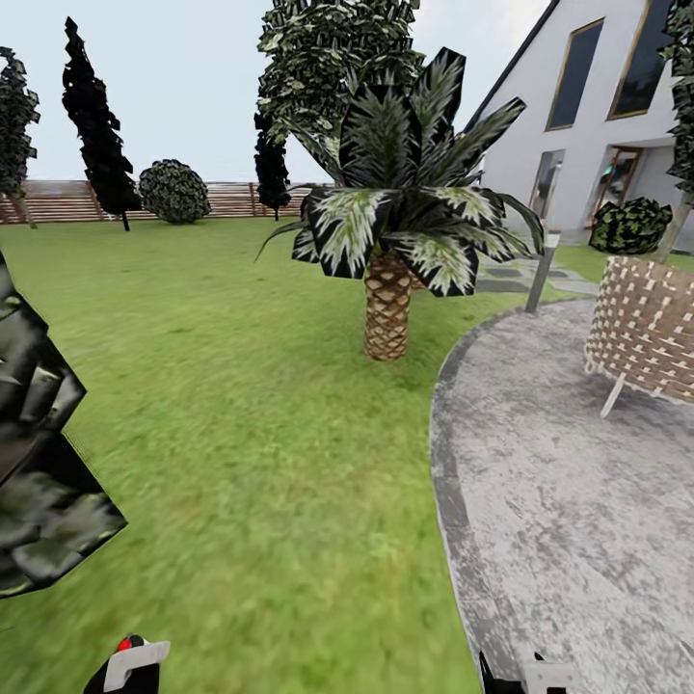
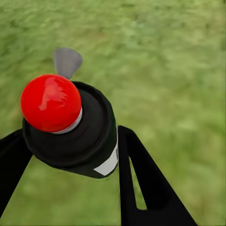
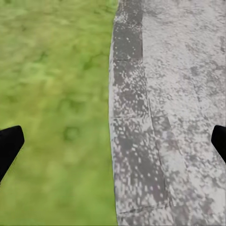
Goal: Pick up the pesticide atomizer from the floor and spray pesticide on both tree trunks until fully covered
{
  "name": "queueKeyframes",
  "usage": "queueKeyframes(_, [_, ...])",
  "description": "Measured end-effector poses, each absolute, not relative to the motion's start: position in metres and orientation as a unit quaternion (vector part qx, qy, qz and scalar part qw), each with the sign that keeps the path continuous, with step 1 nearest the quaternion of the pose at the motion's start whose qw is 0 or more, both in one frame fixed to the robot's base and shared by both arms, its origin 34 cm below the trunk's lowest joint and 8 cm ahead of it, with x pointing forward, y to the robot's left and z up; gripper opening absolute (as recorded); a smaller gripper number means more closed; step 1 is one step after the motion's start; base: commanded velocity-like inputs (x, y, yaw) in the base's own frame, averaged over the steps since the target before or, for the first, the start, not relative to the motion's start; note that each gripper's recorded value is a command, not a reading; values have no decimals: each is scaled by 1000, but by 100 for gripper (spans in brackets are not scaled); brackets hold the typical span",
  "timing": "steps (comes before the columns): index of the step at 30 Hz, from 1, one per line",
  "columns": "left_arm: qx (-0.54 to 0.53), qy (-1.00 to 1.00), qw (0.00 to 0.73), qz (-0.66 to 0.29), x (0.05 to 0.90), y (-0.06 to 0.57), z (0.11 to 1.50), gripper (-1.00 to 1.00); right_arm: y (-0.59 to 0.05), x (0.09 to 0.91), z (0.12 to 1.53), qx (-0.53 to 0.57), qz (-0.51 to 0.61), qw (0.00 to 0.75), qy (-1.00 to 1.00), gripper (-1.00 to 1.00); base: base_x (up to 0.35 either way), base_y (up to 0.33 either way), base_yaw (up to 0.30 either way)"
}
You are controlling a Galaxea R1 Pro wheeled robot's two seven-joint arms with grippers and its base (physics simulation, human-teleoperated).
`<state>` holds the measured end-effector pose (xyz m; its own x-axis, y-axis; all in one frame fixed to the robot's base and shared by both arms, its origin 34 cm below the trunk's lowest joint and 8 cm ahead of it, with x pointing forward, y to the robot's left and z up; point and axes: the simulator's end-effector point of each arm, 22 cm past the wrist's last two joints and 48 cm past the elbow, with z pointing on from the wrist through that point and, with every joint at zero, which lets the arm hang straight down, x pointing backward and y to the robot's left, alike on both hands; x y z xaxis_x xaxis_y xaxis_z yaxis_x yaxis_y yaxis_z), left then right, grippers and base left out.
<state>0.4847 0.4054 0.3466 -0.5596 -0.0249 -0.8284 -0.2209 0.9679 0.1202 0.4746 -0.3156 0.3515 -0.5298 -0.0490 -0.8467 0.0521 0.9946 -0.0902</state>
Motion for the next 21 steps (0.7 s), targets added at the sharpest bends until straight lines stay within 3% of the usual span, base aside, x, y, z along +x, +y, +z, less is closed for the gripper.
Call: queueKeyframes(21, [-72, 870, 476, 105, 491, 405, 357, -100, -317, 481, 362, 2, -54, 497, 866, 100, 338, 0, 0])
